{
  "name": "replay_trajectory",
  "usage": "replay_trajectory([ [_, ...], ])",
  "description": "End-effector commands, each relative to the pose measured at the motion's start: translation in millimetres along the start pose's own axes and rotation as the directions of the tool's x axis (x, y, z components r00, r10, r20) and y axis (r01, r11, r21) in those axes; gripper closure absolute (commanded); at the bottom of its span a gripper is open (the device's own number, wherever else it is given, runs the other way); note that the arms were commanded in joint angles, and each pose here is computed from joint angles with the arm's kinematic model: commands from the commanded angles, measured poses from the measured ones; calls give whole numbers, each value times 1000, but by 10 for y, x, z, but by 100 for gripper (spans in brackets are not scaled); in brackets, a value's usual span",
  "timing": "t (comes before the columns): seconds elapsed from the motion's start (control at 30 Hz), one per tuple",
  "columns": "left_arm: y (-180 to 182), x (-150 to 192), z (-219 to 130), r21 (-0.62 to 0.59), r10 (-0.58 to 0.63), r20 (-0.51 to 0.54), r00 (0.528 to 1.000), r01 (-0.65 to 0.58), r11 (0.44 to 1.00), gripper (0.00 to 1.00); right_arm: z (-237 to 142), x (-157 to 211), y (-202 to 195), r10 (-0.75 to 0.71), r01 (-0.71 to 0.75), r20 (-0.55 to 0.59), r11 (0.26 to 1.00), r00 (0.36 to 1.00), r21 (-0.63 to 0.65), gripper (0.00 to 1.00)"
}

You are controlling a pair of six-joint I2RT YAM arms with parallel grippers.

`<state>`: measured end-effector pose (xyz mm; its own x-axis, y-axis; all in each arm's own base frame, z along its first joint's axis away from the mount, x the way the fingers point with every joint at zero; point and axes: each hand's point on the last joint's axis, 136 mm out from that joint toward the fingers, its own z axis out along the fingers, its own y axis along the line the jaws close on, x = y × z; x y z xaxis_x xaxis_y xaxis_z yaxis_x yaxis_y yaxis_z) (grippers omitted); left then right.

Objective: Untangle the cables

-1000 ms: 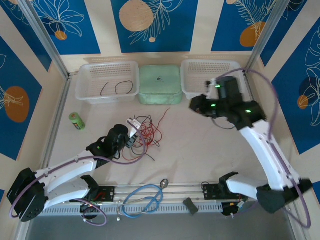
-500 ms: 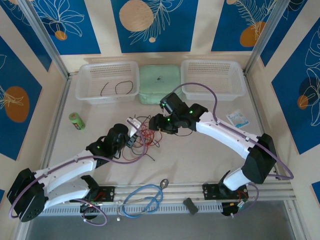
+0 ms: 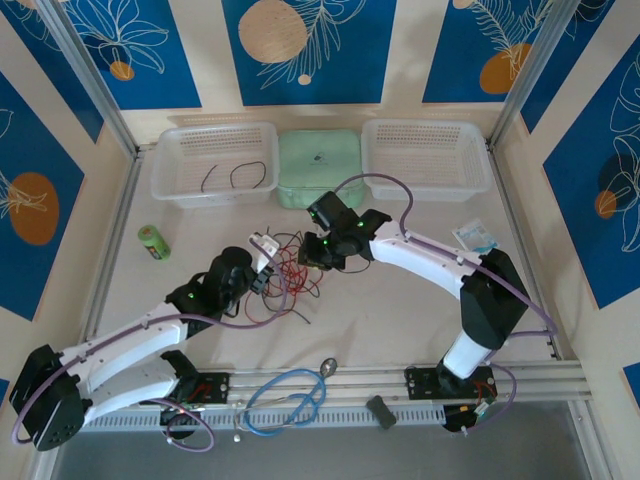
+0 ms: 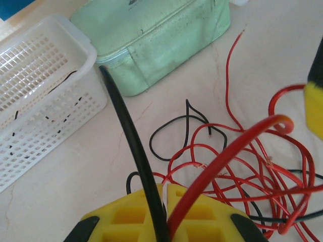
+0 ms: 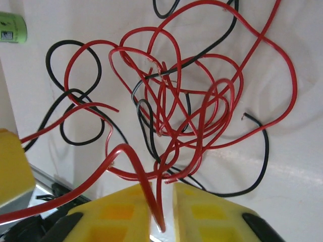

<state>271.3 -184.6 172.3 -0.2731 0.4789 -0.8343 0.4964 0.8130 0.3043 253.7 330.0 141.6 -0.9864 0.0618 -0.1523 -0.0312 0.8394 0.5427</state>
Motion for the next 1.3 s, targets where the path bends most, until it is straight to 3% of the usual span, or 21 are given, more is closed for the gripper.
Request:
replay_trajectory([
  [0.0, 89, -167, -79, -17, -15, 41, 999, 16, 1000, 100, -87, -55, 29, -9, 9, 29, 1000, 1000, 3, 94],
  [0.07, 118, -142, -89, -34, -9, 36, 999, 10, 999, 100, -190, -86, -32, -19, 17, 55, 999, 998, 28, 100],
  [0.2, 230, -70, -122, -97, 2, 17, 1000, -1, 995, 100, -563, -207, -168, -98, 84, 147, 991, 984, 100, 100],
  [0.37, 379, -32, -182, -177, 16, 0, 1000, -16, 984, 97, -1064, -317, -296, -355, 304, 175, 916, 918, 262, 100],
  [0.47, 460, -55, -210, -218, 25, -4, 1000, -26, 976, 96, -1300, -344, -355, -526, 444, 137, 808, 839, 387, 100],
  [0.6, 555, -114, -235, -266, 25, 0, 1000, -24, 964, 96, -1555, -417, -428, -706, 542, 69, 599, 705, 590, 100],
  [0.73, 623, -243, -260, -294, 34, 22, 999, -26, 956, 94, -1748, -544, -443, -817, 531, -10, 366, 577, 764, 100],
  [0.83, 638, -332, -262, -295, 47, 36, 998, -34, 955, 88, -1893, -646, -417, -847, 481, -32, 270, 530, 834, 100],
  [0.93, 641, -341, -242, -301, 48, 36, 998, -35, 953, 71, -2047, -669, -292, -866, 463, 26, 292, 500, 837, 100],
  [1.07, 619, -238, -173, -309, 26, 26, 999, -17, 951, 50, -2315, -570, -58, -856, 492, 187, 441, 481, 751, 100],
  [1.27, 558, -72, -36, -308, 3, -6, 1000, -4, 951, 46, -2767, -373, 201, -769, 543, 407, 638, 494, 546, 100],
])
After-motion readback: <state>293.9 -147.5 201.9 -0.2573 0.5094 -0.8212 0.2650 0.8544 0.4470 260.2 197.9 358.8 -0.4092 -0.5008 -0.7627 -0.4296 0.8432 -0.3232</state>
